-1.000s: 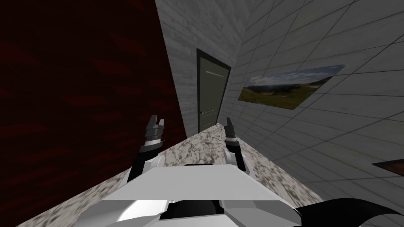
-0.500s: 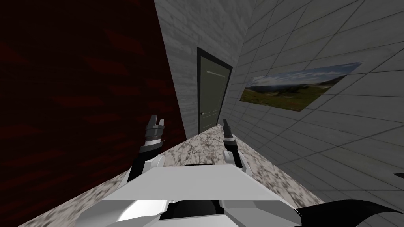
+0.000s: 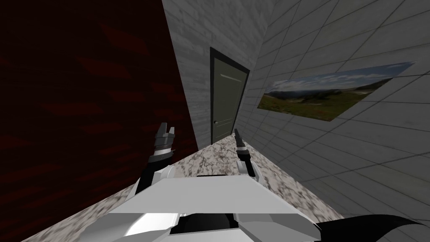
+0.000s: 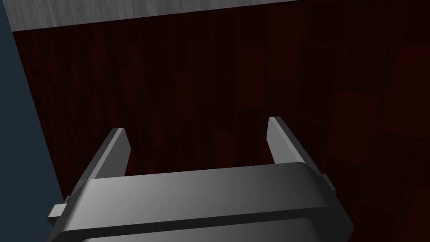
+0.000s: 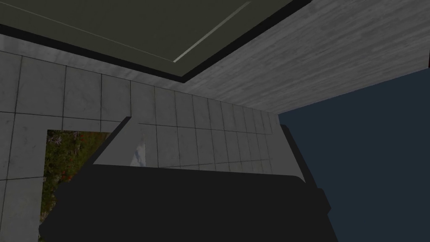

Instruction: Pull the door open

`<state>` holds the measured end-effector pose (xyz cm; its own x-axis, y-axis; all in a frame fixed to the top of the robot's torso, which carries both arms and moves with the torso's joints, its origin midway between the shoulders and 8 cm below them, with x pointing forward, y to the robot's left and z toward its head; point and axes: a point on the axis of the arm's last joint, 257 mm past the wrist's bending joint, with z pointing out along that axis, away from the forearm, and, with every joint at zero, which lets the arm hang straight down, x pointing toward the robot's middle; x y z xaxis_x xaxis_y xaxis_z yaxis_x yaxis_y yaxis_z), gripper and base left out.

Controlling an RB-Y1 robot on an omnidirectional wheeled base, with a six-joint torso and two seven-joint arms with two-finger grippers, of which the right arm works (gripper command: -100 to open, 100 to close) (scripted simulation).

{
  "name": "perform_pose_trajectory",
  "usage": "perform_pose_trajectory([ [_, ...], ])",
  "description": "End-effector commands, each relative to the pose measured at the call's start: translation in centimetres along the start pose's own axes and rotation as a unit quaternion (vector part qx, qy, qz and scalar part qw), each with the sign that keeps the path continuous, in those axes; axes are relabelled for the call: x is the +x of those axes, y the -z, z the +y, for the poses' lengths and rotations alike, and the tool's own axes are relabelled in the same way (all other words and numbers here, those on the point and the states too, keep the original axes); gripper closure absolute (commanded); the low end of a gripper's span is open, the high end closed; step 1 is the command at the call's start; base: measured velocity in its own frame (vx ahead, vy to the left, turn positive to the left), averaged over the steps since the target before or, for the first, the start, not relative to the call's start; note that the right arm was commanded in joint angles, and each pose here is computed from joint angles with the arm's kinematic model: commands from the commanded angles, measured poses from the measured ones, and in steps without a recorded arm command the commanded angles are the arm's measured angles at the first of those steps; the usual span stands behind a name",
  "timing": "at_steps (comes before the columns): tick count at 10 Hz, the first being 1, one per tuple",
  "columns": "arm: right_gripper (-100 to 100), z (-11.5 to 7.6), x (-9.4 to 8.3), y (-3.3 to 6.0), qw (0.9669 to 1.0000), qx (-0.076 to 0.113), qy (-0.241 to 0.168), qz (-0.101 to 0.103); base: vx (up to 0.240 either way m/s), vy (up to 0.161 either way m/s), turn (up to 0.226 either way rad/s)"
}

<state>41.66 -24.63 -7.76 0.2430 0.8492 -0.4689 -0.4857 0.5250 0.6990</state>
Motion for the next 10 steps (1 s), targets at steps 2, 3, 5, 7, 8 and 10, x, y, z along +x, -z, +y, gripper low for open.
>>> perform_pose_trajectory([
  [2, -100, -1.8, 1.4, 0.49, 0.9993, 0.009, 0.032, 0.016, 0.096, -0.019, 0.031],
  [3, -100, -2.4, 1.9, 0.63, 0.9987, 0.012, 0.043, 0.023, 0.095, -0.014, 0.024],
  [5, -100, -3.6, 3.0, 0.95, 0.9969, 0.018, 0.067, 0.036, 0.091, -0.021, 0.031],
  [7, -100, -4.8, 4.2, 1.31, 0.9943, 0.023, 0.091, 0.05, 0.107, -0.021, 0.032],
  [8, -100, -5.5, 4.7, 1.51, 0.9927, 0.026, 0.103, 0.057, 0.098, -0.021, 0.03],
  [10, -100, -6.6, 5.8, 1.88, 0.989, 0.029, 0.127, 0.07, 0.086, -0.027, 0.033],
])
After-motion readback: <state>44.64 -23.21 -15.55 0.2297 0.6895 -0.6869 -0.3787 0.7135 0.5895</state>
